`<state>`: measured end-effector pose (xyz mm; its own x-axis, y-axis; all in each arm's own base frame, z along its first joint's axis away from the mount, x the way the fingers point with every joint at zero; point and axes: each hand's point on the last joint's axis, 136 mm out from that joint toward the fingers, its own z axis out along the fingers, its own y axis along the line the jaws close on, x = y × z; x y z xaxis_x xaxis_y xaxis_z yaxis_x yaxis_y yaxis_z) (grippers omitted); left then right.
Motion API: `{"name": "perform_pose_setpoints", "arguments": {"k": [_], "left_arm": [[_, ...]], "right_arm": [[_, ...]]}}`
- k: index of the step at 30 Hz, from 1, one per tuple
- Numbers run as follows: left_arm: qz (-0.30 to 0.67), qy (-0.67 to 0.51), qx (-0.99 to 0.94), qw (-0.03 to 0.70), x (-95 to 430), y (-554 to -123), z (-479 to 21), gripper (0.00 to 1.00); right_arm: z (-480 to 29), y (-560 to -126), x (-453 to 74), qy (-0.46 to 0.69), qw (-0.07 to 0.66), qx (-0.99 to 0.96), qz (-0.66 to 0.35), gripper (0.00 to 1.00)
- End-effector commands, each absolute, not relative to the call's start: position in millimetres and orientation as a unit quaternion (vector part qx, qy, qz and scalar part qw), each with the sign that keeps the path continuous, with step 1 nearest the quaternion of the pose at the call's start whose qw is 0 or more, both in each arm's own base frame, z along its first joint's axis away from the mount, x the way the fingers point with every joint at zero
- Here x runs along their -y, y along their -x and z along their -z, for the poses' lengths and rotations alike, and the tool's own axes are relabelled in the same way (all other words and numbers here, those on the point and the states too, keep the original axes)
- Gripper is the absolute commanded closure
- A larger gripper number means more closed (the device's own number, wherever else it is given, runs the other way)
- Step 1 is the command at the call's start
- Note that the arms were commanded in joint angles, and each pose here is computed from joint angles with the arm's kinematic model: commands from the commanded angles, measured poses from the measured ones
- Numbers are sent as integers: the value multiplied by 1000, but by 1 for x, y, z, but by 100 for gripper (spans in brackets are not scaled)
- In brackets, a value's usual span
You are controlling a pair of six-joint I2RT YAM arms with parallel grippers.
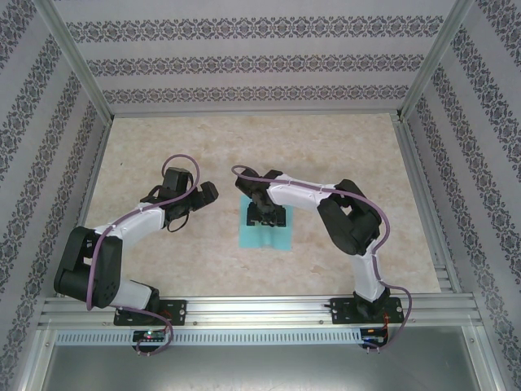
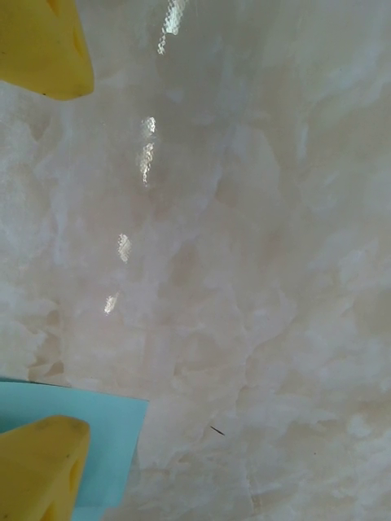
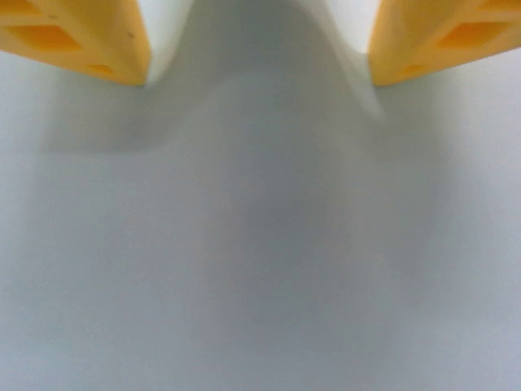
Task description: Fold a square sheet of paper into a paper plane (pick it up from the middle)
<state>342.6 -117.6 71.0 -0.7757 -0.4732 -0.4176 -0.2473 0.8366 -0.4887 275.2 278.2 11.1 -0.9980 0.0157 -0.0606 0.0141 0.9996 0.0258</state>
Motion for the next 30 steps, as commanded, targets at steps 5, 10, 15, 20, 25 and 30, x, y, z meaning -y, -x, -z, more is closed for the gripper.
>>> {"name": "perform_pose_setpoints", "arguments": {"k": [5,10,15,20,25,30], "left_arm": [[231,201,-917,255,121,-337,-67,2],[283,186,-909,241,140,-338,-69,11],[344,168,-892,240,159,-340,-82,19],[404,148,-868,248,177,-342,-102,26],[420,137,-860,255,186,-342,-111,29],[414,128,-866,247,199,-340,-103,33]], "right_arm": [[-33,-298,-290,-15,91,-993,-77,54],[-53,-308,-294,-30,120,-982,-144,75],[-85,-314,-309,-20,152,-955,-252,78],[-134,-314,-337,17,181,-897,-402,77],[-120,-313,-338,16,167,-891,-423,76],[-77,-312,-328,9,142,-913,-382,76]]}}
